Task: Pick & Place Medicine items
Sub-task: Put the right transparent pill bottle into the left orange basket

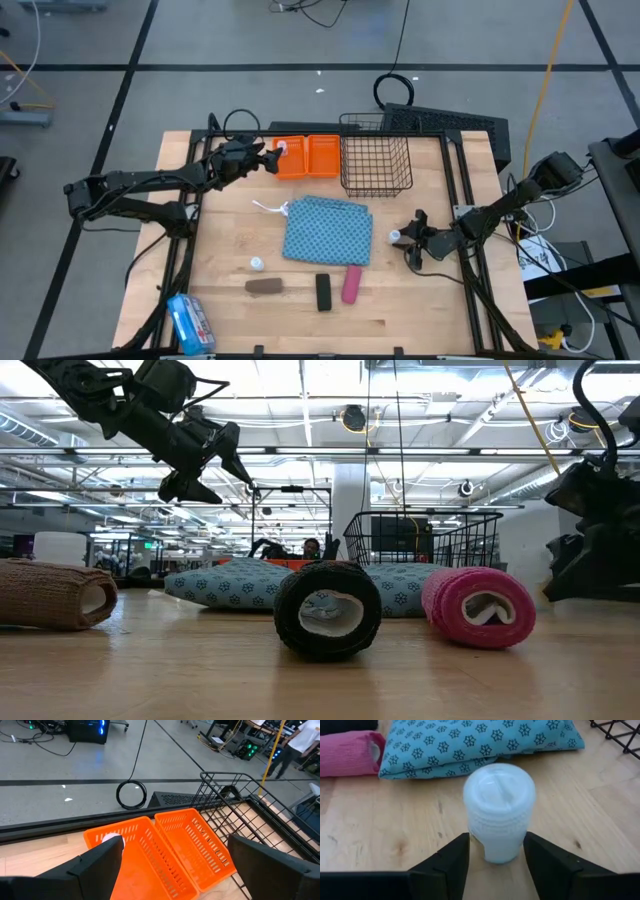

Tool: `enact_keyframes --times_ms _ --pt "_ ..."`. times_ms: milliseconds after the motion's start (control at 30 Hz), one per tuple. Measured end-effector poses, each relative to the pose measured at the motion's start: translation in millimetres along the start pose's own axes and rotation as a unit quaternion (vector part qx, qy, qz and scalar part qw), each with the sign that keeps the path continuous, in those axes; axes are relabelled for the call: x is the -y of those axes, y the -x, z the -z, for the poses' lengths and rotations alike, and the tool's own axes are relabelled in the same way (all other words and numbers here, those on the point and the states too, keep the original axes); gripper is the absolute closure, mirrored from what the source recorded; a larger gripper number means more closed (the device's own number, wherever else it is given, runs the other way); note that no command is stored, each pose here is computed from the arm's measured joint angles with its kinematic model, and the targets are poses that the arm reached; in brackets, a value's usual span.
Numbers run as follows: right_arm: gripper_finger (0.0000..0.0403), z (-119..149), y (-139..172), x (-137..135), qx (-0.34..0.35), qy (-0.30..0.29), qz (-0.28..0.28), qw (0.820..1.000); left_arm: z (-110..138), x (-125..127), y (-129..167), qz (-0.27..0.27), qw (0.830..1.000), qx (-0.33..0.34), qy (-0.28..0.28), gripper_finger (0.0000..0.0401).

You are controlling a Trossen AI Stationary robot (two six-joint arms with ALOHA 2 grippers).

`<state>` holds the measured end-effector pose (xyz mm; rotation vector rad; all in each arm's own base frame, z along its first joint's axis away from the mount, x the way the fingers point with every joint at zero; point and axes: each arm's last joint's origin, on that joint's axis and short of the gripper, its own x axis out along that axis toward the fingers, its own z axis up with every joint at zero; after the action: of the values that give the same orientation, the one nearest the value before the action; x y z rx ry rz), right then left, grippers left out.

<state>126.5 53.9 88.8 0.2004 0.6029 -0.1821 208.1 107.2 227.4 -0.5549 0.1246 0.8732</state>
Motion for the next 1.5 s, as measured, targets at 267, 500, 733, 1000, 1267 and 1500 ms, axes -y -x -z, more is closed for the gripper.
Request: enact_keyframes --times_ms 267,500,733,1000,1267,1500 --pt "0.0208 3 -4 0 -0.006 -0.003 0.008 1.000 0 0 0 0.000 1.000 0.000 0.000 0.0034" --pt "0.0221 4 -9 -3 0.005 0.014 0.003 1.000 0 0 0 0.000 1.000 0.000 0.000 0.0034" --pt "0.0272 6 -13 -4 0.005 0.009 0.012 1.000 0 0 0 0.000 1.000 0.000 0.000 0.0034" --pt "0.0276 0 -13 -7 0.032 0.044 0.005 0.999 1 4 0 0.049 0.998 -0.024 -0.021 0.0034" --pt "0.0276 -24 -19 -22 0.070 0.098 -0.001 0.993 -16 47 16 0.124 0.983 -0.062 -0.122 0.0034" --pt "0.0276 -50 -27 -28 0.087 0.118 -0.001 0.989 -26 101 39 0.214 0.955 -0.056 -0.197 0.0034"
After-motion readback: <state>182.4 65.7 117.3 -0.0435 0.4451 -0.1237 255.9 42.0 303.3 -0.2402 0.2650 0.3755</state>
